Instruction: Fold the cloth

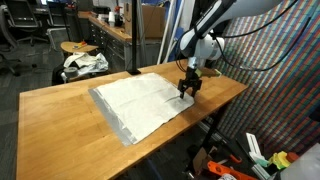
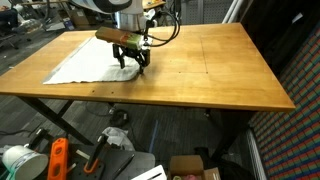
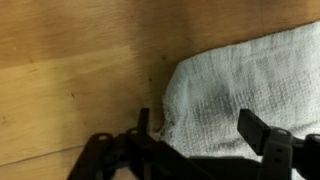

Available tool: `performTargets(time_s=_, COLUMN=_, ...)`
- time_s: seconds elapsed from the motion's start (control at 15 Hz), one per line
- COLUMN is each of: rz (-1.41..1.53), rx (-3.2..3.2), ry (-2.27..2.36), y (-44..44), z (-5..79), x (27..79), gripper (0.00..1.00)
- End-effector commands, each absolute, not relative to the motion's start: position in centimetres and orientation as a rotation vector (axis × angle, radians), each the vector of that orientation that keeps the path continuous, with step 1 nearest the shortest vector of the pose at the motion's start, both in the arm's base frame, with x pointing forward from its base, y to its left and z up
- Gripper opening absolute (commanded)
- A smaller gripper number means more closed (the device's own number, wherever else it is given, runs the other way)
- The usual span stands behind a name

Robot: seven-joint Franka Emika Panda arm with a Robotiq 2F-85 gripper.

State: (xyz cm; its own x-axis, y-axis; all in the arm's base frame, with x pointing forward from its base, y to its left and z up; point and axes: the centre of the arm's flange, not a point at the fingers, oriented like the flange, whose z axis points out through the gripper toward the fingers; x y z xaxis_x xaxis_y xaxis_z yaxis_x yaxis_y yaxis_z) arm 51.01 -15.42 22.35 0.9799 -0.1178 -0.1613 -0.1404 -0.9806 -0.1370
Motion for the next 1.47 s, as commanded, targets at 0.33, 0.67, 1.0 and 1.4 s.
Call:
performTargets(time_s=0.33, rz=0.247, rx=-2.928, ry=-0.048, y=-16.2, z=22.5, x=52.1, gripper=0.19)
performTargets(time_s=0.67, rz=0.264, rx=-2.920, ry=-0.060, y=-14.7, z=23.4, x=52.4, gripper=0.00)
performTargets(time_s=1.0, rz=0.263, rx=-2.948, ry=0.055, y=-11.3, z=25.2, x=53.1, gripper=0.03)
performTargets(time_s=1.4, rz=0.176, rx=-2.982, ry=0.236, y=-8.2, z=29.0, x=53.7, gripper=0.02)
